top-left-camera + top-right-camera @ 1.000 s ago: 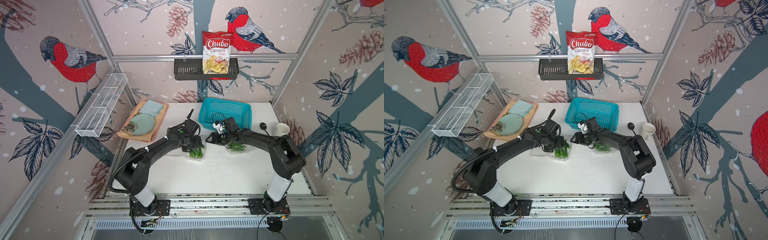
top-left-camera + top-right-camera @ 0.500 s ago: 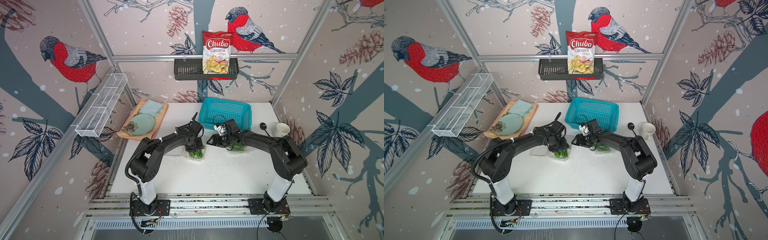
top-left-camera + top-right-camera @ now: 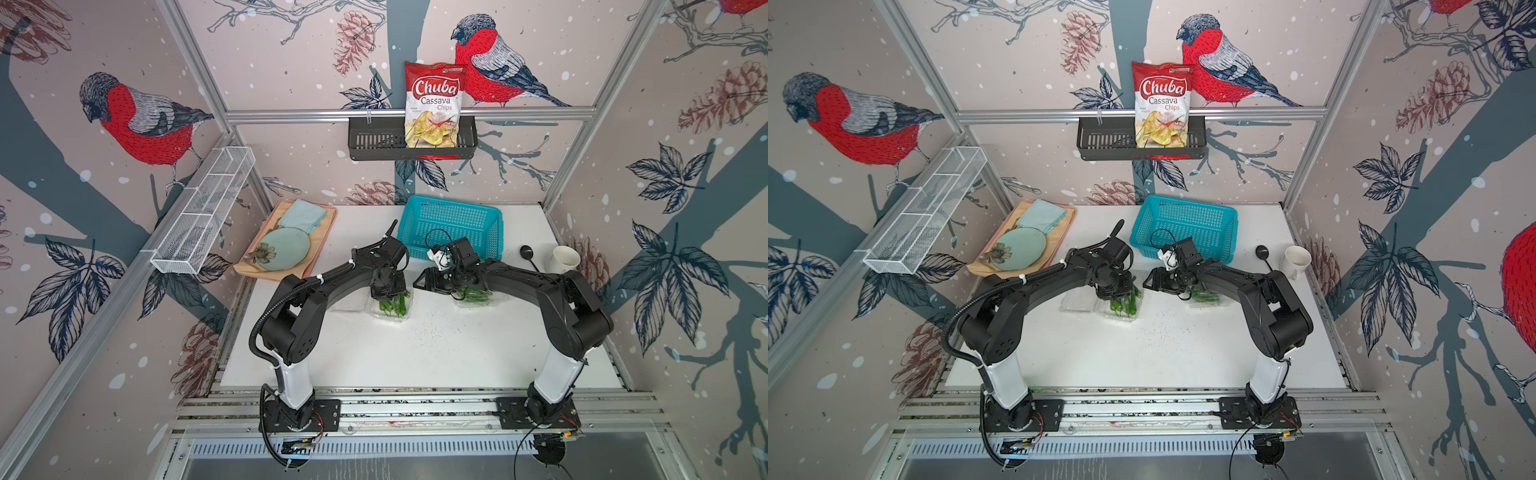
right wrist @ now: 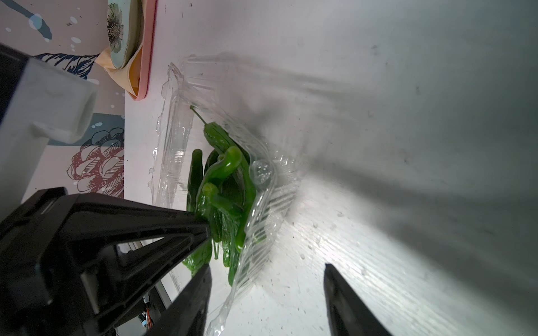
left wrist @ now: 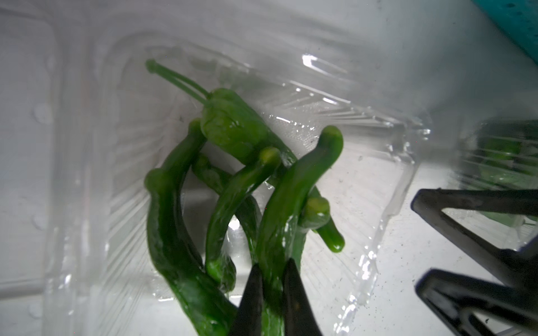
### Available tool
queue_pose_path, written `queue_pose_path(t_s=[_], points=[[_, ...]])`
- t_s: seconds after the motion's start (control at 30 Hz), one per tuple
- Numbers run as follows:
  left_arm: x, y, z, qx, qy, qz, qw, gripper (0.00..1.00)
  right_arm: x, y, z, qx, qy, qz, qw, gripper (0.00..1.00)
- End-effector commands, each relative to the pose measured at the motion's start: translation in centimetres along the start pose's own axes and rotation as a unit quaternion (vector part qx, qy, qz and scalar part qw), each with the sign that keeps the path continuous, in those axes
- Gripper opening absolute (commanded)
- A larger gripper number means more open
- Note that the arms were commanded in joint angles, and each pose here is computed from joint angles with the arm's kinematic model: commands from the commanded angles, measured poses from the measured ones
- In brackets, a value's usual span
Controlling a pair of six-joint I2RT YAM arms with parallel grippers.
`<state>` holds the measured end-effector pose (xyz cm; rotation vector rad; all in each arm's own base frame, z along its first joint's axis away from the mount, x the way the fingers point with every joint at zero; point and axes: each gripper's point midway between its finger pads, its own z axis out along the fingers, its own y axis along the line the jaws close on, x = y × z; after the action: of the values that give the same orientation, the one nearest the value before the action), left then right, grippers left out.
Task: Take small green peppers out of containers
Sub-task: Arm.
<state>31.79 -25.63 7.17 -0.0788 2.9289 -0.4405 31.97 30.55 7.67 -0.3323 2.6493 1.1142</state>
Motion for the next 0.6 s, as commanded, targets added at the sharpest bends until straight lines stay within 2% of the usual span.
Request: queue_pose_path(t_s=[0.0, 0.3, 0.57], points=[[-0.3, -0.1, -2.2, -0.009, -0.011, 0.018, 1.0, 0.09, -0.7, 0.4, -0.2, 0.0, -0.01, -0.015, 1.0, 0.61], [-3.3, -2.5, -8.3, 0.023, -0.07, 0.06, 0.995, 0.07, -2.6, 2.4, -2.8, -0.02, -0.05, -0.032, 0.998, 0.62], [-8.9, -6.9, -14.3, 0.098, -0.152, 0.093, 0.979, 0.07, -6.1, 2.0, -9.5, -0.013, -0.138, -0.017, 0.99, 0.62]])
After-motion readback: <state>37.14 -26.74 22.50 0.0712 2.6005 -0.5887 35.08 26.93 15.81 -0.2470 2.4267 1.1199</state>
